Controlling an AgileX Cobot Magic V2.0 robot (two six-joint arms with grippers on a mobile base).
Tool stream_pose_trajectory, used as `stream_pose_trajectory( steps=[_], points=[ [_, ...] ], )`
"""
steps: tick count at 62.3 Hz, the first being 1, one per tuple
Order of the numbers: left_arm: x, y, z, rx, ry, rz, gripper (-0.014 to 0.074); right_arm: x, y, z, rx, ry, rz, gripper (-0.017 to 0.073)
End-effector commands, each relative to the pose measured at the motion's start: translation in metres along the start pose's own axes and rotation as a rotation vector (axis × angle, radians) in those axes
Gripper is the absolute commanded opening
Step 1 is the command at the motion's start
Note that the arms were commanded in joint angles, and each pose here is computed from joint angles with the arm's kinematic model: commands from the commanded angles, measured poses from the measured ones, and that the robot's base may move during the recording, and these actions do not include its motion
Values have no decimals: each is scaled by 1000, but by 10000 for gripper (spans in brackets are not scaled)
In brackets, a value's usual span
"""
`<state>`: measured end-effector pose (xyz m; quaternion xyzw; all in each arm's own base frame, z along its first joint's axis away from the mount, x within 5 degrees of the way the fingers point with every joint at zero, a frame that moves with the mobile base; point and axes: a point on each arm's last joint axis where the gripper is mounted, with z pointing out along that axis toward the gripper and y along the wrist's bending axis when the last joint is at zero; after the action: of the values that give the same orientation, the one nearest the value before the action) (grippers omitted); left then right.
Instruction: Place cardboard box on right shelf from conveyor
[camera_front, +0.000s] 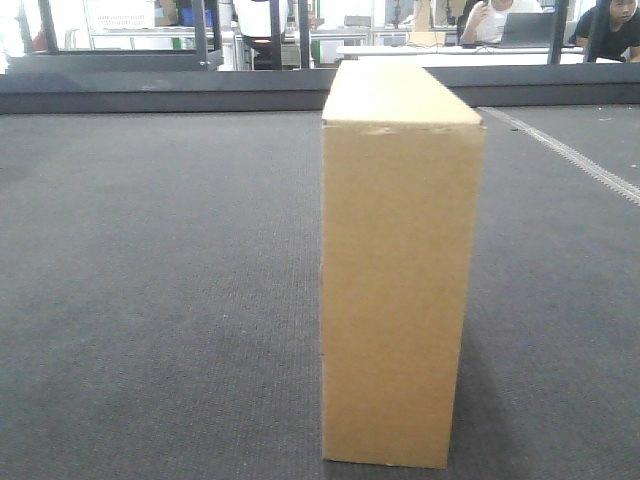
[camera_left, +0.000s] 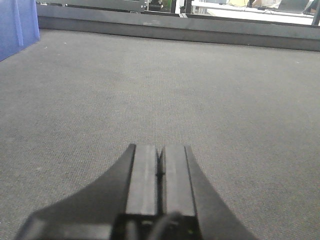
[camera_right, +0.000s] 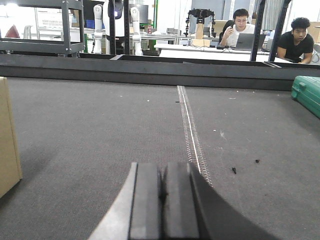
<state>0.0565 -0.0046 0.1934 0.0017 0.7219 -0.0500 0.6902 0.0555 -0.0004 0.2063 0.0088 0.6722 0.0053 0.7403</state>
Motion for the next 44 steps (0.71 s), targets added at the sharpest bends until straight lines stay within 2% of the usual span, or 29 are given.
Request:
stream_pose_trajectory(
  steps=[1,19,30,36,44],
  points=[
    [-9,0,-1,-1,-94,-10,-119,-9,0,-1,3,-87,-5,64],
    [-9,0,-1,-1,-94,-10,-119,-12,0,-1,5,-120,-9,64],
    [-9,0,-1,-1,-94,-10,-119,-32,0,-3,0,-129,-12,64],
    [-9,0,-1,-1,-94,-10,-119,-51,2,-5,-10,-55,-12,64],
    [-9,0,-1,-1,-94,-10,-119,-74,4,-4,-26,108,-45,64]
  ],
)
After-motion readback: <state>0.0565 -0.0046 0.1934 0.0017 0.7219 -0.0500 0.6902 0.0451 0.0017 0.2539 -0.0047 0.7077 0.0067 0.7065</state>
